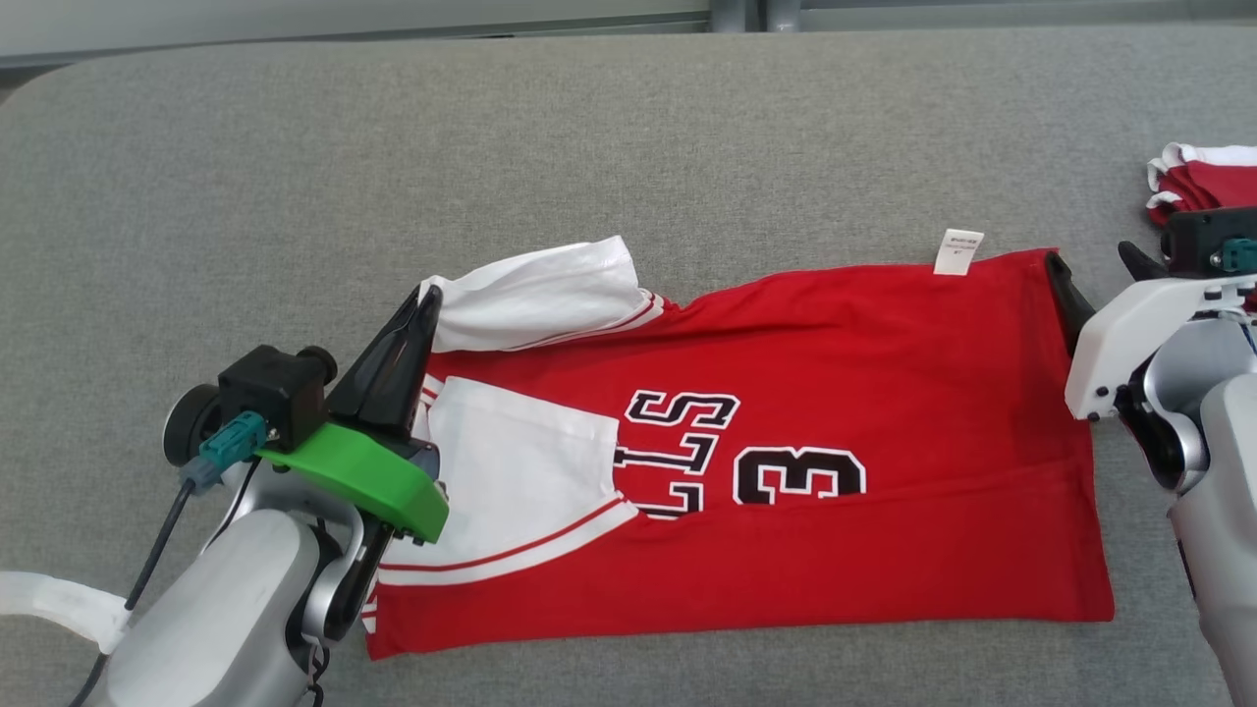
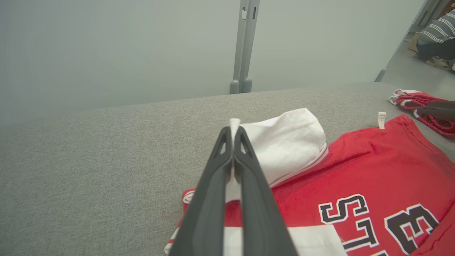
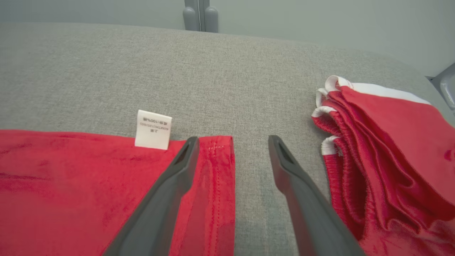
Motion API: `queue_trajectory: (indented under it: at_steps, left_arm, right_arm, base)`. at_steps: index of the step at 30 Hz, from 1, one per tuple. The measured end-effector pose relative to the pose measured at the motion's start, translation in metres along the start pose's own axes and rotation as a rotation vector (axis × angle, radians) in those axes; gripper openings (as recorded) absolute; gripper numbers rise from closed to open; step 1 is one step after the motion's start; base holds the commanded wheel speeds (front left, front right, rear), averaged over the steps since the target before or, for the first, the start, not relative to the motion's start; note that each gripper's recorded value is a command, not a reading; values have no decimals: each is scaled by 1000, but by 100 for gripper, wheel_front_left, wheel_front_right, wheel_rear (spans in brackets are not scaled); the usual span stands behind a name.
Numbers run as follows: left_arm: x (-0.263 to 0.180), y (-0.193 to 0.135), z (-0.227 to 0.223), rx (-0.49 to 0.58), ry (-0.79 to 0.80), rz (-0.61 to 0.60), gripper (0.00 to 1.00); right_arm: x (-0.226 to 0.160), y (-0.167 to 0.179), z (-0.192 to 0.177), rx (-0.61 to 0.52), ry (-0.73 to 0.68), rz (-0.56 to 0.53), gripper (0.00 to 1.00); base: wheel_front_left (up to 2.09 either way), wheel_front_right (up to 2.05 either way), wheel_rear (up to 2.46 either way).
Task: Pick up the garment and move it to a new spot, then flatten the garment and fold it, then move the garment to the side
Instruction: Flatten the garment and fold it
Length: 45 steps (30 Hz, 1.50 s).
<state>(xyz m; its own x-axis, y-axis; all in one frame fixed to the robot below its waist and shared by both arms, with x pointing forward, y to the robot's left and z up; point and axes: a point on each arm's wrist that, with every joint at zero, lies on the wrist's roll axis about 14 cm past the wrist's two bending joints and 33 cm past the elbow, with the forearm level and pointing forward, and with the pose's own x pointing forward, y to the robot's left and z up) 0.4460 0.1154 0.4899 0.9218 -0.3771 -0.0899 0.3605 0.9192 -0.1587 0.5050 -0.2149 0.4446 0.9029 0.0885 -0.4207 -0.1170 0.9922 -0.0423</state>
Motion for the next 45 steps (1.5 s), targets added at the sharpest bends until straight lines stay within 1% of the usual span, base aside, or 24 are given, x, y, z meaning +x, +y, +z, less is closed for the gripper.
queue_trajectory:
  at_steps: [7,13,14,15,16,18,21,23,24,25,32,37,40,45]
  left_arm:
    - [7,7,-8,1,16,10,0]
    - [10,11,-11,1,27,15,0]
    - [11,11,-11,3,28,15,0]
    - [11,11,-10,5,28,15,0]
    - [12,11,-10,5,28,14,0]
    - [13,11,-11,7,29,12,0]
    - [14,11,-12,7,31,11,0]
    - [14,12,-13,7,33,11,0]
    - [15,12,-13,7,34,12,0]
    - [15,13,-13,7,33,13,0]
    - [15,14,-6,6,8,21,0]
    - [12,14,0,0,-15,28,0]
    - [6,15,2,0,-21,36,0]
    - [-9,14,2,-32,-31,59,0]
  right_arm:
    - [29,4,-23,-43,110,26,100]
    - [40,11,-32,-51,149,47,100]
    - [41,11,-33,-49,153,50,92]
    - [42,12,-34,-50,155,52,65]
    - [42,12,-34,-49,157,53,44]
    - [42,11,-35,-50,162,54,33]
    - [44,13,-38,-51,172,62,28]
    - [45,13,-39,-50,175,64,20]
    - [46,13,-39,-51,174,65,8]
    - [47,12,-38,-52,172,65,0]
    - [46,8,-31,-50,129,60,0]
    - [39,9,-14,-39,49,70,0]
    - [29,11,-9,-18,-3,83,0]
    - [7,17,-7,38,-88,117,0]
  base:
    - [0,0,0]
    - [0,0,0]
    - [0,0,0]
    - [0,0,0]
    - [0,0,0]
    - [0,0,0]
    - [0,0,0]
    - [0,0,0]
    - [0,0,0]
    - [0,0,0]
    - [0,0,0]
    - [0,0,0]
    - [0,0,0]
    - [0,0,0]
